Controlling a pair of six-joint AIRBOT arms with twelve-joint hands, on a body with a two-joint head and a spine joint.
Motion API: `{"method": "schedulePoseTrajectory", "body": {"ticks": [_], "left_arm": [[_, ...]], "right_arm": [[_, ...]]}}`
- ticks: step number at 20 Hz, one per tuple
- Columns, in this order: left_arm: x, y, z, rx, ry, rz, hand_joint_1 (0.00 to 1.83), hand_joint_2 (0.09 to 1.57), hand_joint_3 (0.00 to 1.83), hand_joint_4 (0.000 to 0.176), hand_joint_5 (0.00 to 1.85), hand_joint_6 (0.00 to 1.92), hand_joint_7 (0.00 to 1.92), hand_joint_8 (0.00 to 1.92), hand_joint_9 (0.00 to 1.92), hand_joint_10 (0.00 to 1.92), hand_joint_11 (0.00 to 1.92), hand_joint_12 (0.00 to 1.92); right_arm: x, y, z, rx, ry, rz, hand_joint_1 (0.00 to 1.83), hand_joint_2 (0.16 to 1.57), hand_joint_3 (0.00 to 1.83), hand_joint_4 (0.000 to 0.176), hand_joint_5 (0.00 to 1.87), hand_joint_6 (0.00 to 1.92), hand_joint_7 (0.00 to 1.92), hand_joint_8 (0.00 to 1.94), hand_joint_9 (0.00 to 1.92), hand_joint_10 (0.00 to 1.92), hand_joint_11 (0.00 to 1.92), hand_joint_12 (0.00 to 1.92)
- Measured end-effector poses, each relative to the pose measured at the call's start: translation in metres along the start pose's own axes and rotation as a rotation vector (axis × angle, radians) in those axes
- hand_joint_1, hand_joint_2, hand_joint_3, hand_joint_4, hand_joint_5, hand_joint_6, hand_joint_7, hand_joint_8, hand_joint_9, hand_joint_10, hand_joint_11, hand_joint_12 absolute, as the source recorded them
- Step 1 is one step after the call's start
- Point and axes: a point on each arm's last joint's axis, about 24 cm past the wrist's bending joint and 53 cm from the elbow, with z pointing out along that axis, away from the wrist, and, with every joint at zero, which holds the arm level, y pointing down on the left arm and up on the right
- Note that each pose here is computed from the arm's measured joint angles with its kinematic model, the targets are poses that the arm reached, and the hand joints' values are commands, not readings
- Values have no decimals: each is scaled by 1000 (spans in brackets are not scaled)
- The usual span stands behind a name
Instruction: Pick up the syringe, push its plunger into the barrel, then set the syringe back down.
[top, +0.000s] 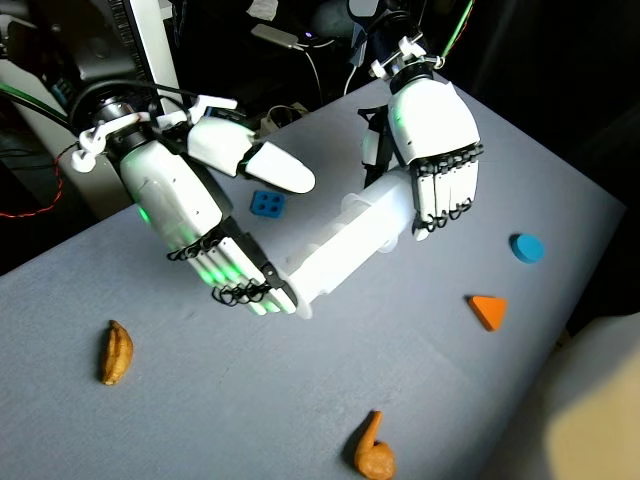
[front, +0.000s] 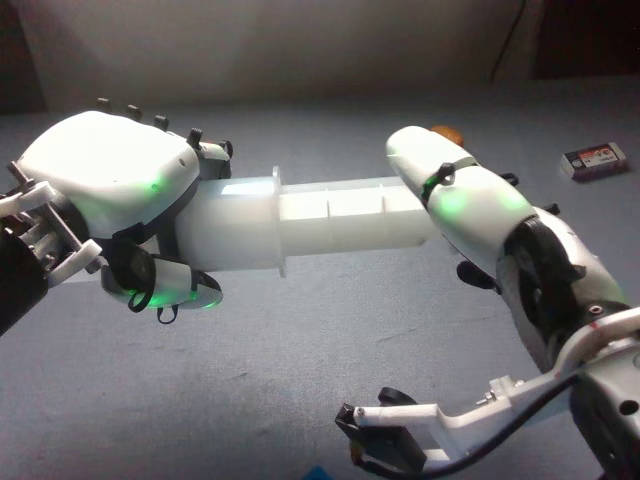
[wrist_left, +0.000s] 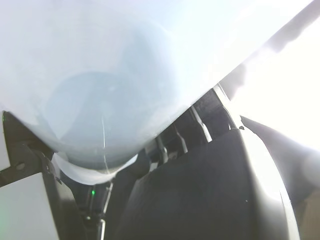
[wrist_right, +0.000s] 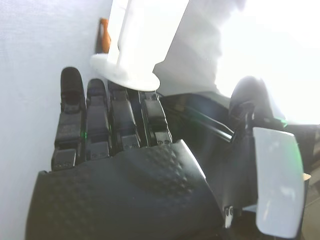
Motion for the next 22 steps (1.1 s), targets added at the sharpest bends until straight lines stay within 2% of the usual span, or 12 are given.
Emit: {"method": "schedulePoseTrajectory", "body": {"ticks": [1,2,3,5,10,15,16,17,19,20,21,22], "left_arm": [[0,0,0,1,3,1,1364,1163,0,0,883,930,800,1255,875,1379,904,1100],[0,0,0,-1,4,1,1462,1145,0,0,889,865,796,1217,859,1307,851,1441],[0,-1,1,-1,3,-1,1482,1142,0,0,886,843,797,1213,849,1298,842,1514],[-2,1,1,-4,-2,-1,1486,1144,1,0,877,852,795,1220,834,1308,839,1538],[-3,5,1,-12,1,8,1485,1154,0,0,826,912,781,1244,815,1333,855,1527],[-7,7,2,-18,-7,15,1484,1155,0,0,843,893,775,1249,810,1337,846,1548],[-7,8,2,-19,-8,14,1384,1172,0,0,855,947,778,1286,836,1403,866,1276],[-9,8,2,-21,-12,12,1463,1151,3,0,866,886,775,1249,810,1352,882,1454],[-11,10,2,-24,-17,13,1484,1148,2,0,873,862,777,1240,817,1324,854,1528],[-12,11,2,-25,-17,14,1385,1169,1,0,867,932,780,1283,841,1393,835,1284],[-12,11,2,-26,-18,14,1364,1173,0,0,865,945,785,1288,846,1407,851,1186],[-12,11,2,-26,-20,14,1361,1173,0,0,862,948,792,1285,847,1409,874,1171]], "right_arm": [[1,-1,1,2,2,-3,77,1004,0,109,82,2,69,0,15,0,0,570],[4,-2,2,8,5,-5,77,1004,0,109,83,2,68,0,14,0,0,558],[8,-3,3,13,11,-1,77,1004,0,109,83,2,68,0,14,0,0,555],[17,-1,6,8,28,3,77,1004,0,109,82,1,68,0,14,0,0,553],[38,-11,14,24,66,-6,71,1006,1,109,79,0,69,1,15,1,0,535],[59,-15,23,24,111,-18,69,1012,3,109,82,2,69,0,16,1,0,543],[63,-15,23,23,118,-19,69,1013,4,109,85,3,69,0,16,1,0,543],[68,-15,25,22,126,-17,69,1013,3,109,86,3,69,0,16,1,0,544],[78,-15,27,21,149,-15,69,1013,3,109,86,3,66,0,16,1,0,545],[84,-14,28,26,160,-10,69,1013,3,109,86,3,66,0,16,1,0,546],[88,-15,28,26,169,-9,69,1013,3,109,85,2,66,0,16,1,0,546],[92,-14,28,26,177,-5,69,1013,3,109,84,2,66,0,16,1,0,546]]}}
